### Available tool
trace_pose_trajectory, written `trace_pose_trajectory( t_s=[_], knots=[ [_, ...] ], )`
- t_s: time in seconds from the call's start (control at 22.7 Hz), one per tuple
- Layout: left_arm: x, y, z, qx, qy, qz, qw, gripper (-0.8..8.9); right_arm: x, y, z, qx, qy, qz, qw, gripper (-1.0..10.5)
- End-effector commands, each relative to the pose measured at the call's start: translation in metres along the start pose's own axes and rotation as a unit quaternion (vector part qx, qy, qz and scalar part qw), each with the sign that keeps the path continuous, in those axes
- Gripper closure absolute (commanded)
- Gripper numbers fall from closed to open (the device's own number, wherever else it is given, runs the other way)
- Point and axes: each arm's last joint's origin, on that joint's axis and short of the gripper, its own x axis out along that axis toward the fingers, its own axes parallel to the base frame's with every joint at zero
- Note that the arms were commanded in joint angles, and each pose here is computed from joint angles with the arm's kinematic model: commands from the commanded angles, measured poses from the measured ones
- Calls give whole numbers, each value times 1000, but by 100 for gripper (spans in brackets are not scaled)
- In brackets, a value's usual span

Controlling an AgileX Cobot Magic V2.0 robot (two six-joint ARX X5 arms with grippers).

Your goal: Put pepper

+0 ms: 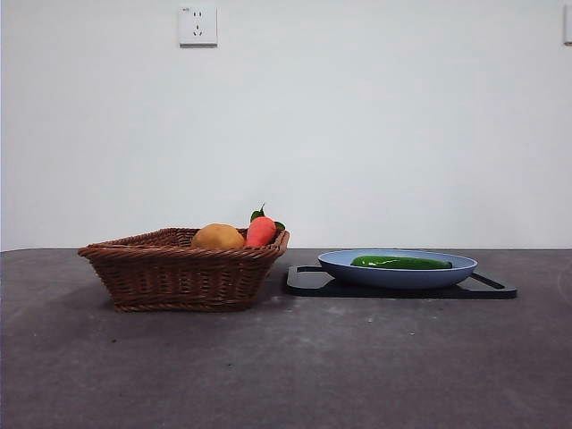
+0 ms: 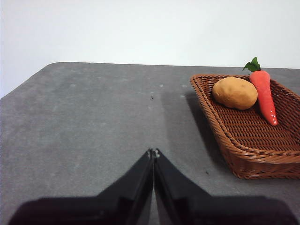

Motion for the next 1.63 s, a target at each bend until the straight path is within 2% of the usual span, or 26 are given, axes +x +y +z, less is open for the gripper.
trace_pose_trajectory(
  t_s=[0.04, 0.57, 0.66, 0.75, 0.93, 1.02, 1.15, 1.32, 1.63],
  knots=[
    [0, 0, -2, -3, -2, 0, 1000, 804, -3, 1, 1, -3, 1, -1, 1000, 936],
    [0, 0, -2, -3, -2, 0, 1000, 804, -4, 1, 1, -7, -2, -3, 1000, 936],
    [0, 0, -2, -3, -2, 0, 1000, 804, -17, -1, -3, -20, -50, -30, 998, 936],
    [0, 0, -2, -3, -4, 0, 1000, 804, -36, 0, -6, -27, -136, -46, 989, 936],
    [0, 0, -2, -3, -5, 0, 1000, 804, -47, -2, -35, -27, -272, -90, 958, 936],
    [0, 0, -2, -3, -5, 0, 1000, 804, -30, -9, -54, -34, -315, -108, 942, 936],
    [0, 0, -2, -3, -5, 0, 1000, 804, 16, -25, -84, -48, -375, -112, 919, 936],
    [0, 0, -2, -3, -5, 0, 1000, 804, 60, -41, -110, -49, -393, -110, 911, 936],
    [0, 0, -2, -3, -5, 0, 1000, 804, 116, -59, -150, -35, -405, -102, 908, 936]
  ],
)
